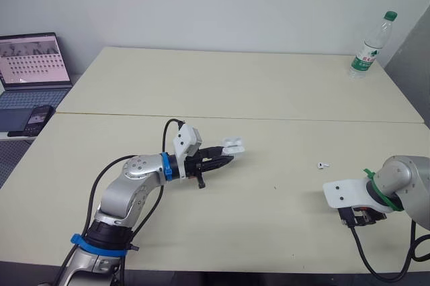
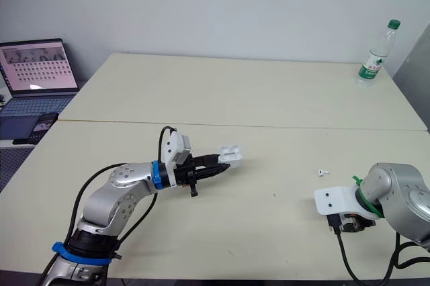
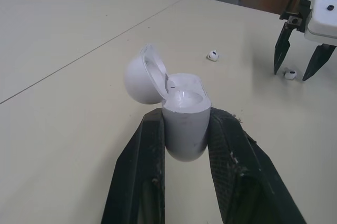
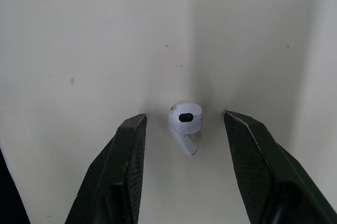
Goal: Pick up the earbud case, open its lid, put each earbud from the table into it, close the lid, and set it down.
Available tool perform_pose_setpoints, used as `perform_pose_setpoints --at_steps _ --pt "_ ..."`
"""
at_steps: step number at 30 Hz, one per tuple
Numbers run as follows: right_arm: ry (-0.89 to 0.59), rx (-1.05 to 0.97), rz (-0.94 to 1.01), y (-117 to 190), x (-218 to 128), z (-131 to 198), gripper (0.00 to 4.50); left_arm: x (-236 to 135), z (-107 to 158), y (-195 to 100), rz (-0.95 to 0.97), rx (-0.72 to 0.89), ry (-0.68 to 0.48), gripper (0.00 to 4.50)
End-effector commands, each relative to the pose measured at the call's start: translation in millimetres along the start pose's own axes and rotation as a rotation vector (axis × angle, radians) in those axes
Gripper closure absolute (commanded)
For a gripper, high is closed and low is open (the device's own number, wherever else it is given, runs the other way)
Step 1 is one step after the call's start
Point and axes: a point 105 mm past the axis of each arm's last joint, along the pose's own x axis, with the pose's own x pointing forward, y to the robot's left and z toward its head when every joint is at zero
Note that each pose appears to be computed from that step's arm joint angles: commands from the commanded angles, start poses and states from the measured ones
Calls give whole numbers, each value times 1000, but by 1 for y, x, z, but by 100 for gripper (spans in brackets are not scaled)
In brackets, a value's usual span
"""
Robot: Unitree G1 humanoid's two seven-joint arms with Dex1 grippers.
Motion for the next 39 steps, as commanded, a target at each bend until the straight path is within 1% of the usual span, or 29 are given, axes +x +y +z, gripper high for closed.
perform_pose_setpoints --at_steps 1,2,4,5,10,14,16,17,20,22,24,26,28,32,36,39 --pt "-6 -20 -5 -1 -2 3 278 -2 15 -1 -3 46 -41 374" --pt "-7 -21 0 1 -2 3 300 -2 15 -1 -3 45 -41 374" --pt "-9 -20 -1 1 -2 4 380 -2 15 -1 -4 43 -40 374" --pt "-9 -20 -1 1 -2 4 410 -2 15 -1 -4 43 -40 374" --pt "-22 -8 -25 -3 -4 5 410 -2 14 -1 -4 42 -40 374" --pt "-115 48 -88 -14 -12 16 410 0 14 0 8 44 -46 374" --pt "-257 100 -219 -36 -24 31 410 6 14 2 44 52 -63 374" --pt "-305 120 -259 -42 -28 36 410 8 14 3 58 55 -69 374" --pt "-431 177 -318 -50 -37 47 410 16 16 7 103 70 -92 374" --pt "-576 252 -421 -62 -49 55 410 29 21 10 142 101 -125 374" --pt "-713 332 -479 -68 -59 63 410 39 27 11 166 113 -166 374" --pt "-800 401 -519 -72 -66 67 410 45 30 11 186 117 -197 374" --pt "-949 460 -581 -81 -79 75 410 51 32 17 232 122 -220 374" --pt "-1202 653 -587 -92 -95 90 410 68 37 20 281 161 -274 374" --pt "-1393 809 -566 -99 -103 106 410 81 41 14 268 170 -312 374" --pt "-1502 899 -542 -100 -106 114 410 84 44 17 287 169 -335 374"
